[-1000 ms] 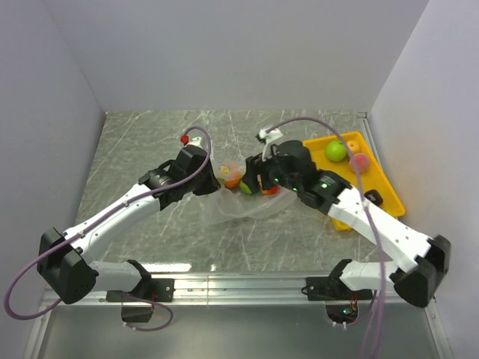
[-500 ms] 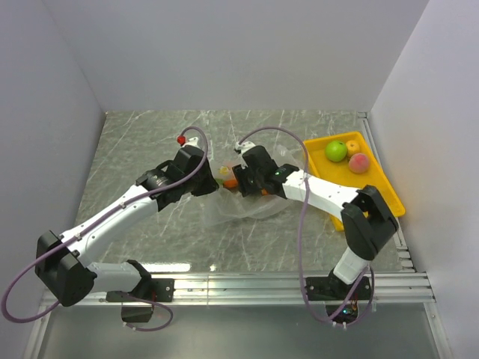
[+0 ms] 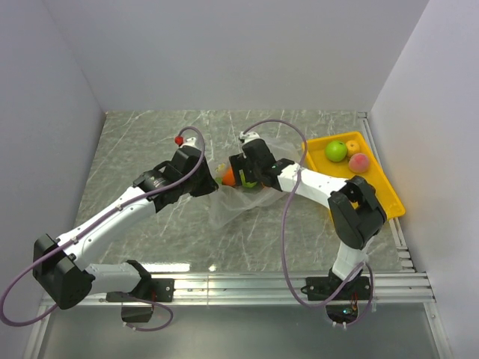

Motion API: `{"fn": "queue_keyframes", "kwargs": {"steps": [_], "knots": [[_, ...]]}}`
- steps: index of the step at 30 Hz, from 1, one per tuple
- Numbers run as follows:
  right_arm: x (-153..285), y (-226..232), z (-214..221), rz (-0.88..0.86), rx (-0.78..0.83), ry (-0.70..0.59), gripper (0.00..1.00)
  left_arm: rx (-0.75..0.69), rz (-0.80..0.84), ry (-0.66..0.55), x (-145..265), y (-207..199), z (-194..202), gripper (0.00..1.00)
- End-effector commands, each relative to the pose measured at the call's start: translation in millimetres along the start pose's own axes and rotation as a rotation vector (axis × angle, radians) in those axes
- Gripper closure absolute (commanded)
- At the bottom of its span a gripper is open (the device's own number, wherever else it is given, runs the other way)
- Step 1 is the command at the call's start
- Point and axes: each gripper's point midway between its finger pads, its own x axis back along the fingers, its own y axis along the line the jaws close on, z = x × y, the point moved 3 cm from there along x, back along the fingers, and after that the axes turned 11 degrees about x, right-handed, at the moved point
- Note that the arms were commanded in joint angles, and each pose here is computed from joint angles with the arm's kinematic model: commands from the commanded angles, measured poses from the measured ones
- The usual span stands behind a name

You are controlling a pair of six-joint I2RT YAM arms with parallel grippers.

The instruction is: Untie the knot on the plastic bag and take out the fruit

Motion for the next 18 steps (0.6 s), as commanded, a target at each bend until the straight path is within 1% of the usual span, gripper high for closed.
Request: {"fn": "queue_keyframes", "kwargs": {"steps": [1,4,9,13,14,16,18], "knots": [[-15,-8,-17,0.049,-0.032,-0.053,0.07,0.015,0.041,0.01,2,-7,2,1.0],[-29,-20,-6,0.138,-0.071,-0.03,0.07,0.022,0.05,0.023,0,-8,5,0.99],[-44,-30,-2,0.174,-0.19,-0.035,0.1,0.038,0.045,0.051,-4,-2,13,0.99],[-54,-32,-5,0.163,-0.292,-0.052,0.12,0.048,0.043,0.07,-6,3,19,0.99],[-57,-34,-5,0.155,-0.31,-0.055,0.14,0.049,0.037,0.074,-6,6,21,0.99],[-61,-32,-4,0.143,-0.34,-0.058,0.15,0.05,0.032,0.072,-6,8,21,1.0],[-63,-28,-9,0.106,-0.351,-0.089,0.19,0.051,0.025,0.076,-6,10,23,1.0]]}}
